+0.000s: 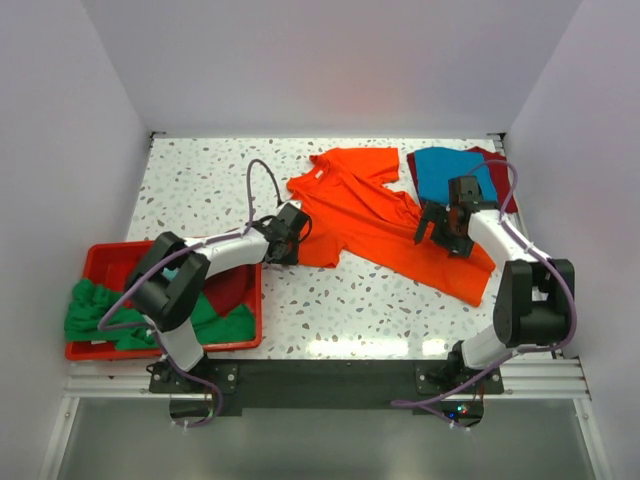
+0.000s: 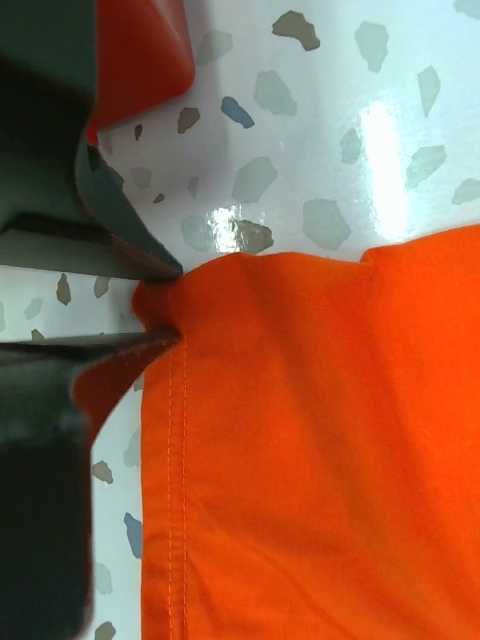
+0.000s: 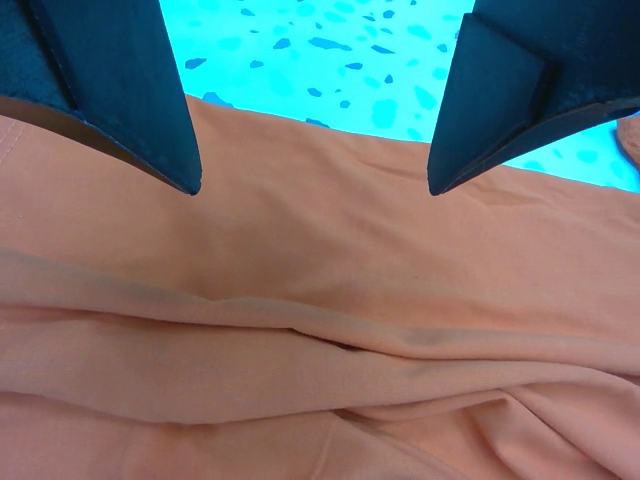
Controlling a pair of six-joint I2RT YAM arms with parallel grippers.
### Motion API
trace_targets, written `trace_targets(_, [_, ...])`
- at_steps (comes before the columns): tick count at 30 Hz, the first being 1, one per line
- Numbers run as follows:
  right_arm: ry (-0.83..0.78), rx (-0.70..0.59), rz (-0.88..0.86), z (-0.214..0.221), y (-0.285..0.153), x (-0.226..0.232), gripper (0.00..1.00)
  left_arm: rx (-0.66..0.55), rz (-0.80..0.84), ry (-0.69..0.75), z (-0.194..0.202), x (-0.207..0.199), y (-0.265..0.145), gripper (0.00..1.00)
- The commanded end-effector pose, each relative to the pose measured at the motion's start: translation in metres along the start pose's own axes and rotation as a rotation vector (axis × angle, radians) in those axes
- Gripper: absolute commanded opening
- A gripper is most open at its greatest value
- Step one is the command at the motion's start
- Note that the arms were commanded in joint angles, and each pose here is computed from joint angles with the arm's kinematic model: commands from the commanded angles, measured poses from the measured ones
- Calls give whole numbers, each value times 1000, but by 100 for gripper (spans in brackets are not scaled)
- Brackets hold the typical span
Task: Fold and stack the t-shirts
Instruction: Fold the tshirt
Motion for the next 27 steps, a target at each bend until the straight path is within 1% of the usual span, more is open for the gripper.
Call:
trace_targets(1, [-9,-31,-22,-4,-12,1,99,-6,21,-18,0,-5,7,31])
trace_targets(2, [-9,-31,-22,-4,-13,0,99,-7,23,-19,-1,-5,7,23])
trace_targets(4, [-9,-33,-22,-3,-15,0,99,-9,24,-21,-2,-5,6,16])
trace_targets(5, [-8,-32,-20,-3,-16,0,99,-12,23,-20,-3,-5,6,10])
trace_targets(8, [0,-43,4,-2,-22,-6,99,-14,22,-14,-7,-4,1,0])
trace_targets(10, [10,-67,32,-3,-29,-12,99,-26,31,-14,-13,-6,-3,0])
trace_targets(12, [33,-90,121,-1,-35,-29,99,-49,39,-11,-21,-5,-13,0])
trace_targets(15, [83,-107,189,9,-45,-50,99,-99,48,-17,-38,-3,-28,0])
trace_targets(17, [171,-113,219,17,-49,-73,98,-132,52,-34,-48,2,-38,0])
trace_targets(19, [216,-90,232,27,-49,-84,95,-149,50,-39,-52,6,-43,0])
trace_targets(22, [286,-43,261,43,-46,-99,85,-172,58,-46,-52,9,-48,0])
trace_targets(23, [314,-26,280,50,-42,-105,81,-199,70,-59,-56,9,-52,0])
trace_targets(24, [332,-7,290,54,-39,-108,72,-204,88,-62,-56,7,-53,0])
trace_targets(27, [392,62,299,66,-30,-115,59,-224,127,-85,-58,5,-55,0])
Point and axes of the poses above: each gripper's point midway between its finger pads, its own y axis out along the fingers, its own x axis along the line the jaws close on, z = x × y, the point moved 2 cm from there along -y, back along the fingers, and after that the axes turned 11 degrees about y, right-handed, at the moved point
